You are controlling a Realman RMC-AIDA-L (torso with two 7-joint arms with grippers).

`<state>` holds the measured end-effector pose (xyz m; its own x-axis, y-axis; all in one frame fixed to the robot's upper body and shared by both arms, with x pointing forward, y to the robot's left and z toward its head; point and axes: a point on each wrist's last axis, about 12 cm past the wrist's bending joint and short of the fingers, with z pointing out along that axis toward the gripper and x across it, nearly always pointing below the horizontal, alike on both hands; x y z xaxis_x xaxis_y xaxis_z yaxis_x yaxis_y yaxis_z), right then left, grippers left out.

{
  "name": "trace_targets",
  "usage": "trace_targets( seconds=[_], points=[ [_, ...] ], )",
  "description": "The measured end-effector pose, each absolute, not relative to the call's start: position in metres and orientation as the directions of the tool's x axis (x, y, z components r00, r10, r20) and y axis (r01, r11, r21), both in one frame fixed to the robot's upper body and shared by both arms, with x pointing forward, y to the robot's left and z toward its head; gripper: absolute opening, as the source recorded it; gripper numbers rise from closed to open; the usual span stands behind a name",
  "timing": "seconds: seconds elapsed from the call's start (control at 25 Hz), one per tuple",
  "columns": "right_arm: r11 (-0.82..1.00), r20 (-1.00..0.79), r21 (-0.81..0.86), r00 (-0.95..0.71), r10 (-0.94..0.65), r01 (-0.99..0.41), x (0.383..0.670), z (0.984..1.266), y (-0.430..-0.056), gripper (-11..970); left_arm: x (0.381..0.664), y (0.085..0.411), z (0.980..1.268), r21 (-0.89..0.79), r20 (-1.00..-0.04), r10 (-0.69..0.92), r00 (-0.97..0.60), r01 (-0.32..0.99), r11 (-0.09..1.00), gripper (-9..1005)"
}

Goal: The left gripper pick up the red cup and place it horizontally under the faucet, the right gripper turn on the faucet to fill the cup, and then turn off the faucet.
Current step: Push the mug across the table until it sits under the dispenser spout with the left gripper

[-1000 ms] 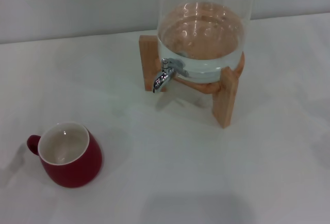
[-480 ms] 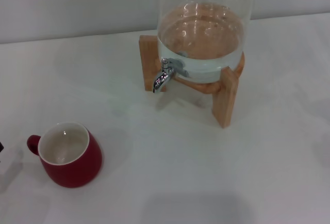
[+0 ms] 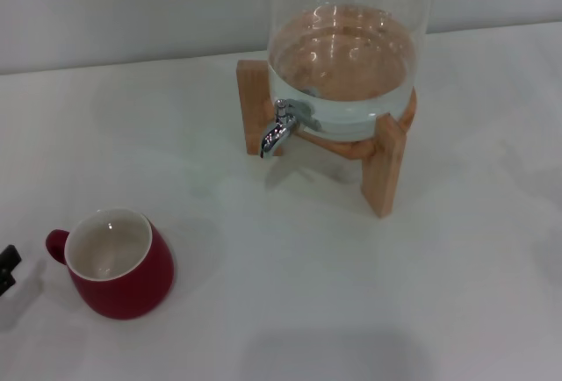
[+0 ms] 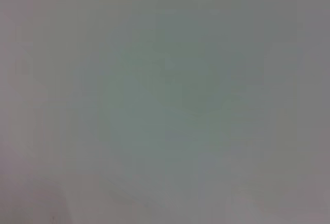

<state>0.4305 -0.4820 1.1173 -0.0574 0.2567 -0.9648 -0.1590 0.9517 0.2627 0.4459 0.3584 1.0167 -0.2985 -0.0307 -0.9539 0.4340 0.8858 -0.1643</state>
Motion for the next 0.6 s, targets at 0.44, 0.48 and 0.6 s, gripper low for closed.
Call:
trace_targets(
  seconds=[0.44,0.48,0.6],
  points=[
    [0.952,-0.965,0.263,-0.057,0.257,-0.160,0.4305,1.1175,-0.4819,722,0.4519,0.3523,1.0123,-0.155,-0.945,0.003,-0.327,0.456,0.877,829],
    [0.952,-0.965,0.263,-0.056,0.257,-0.160,0.4306,1.1175,-0.4820,722,0.4526,0.3516,1.0121,-0.156,-0.944,0.004,-0.329,0.459,0.875,829],
    [0.952,-0.965,0.263,-0.056,0.257,-0.159,0.4305,1.1175,-0.4821,722,0.4548,0.3491,1.0114,-0.155,-0.942,0.014,-0.336,0.471,0.868,829]
  ],
)
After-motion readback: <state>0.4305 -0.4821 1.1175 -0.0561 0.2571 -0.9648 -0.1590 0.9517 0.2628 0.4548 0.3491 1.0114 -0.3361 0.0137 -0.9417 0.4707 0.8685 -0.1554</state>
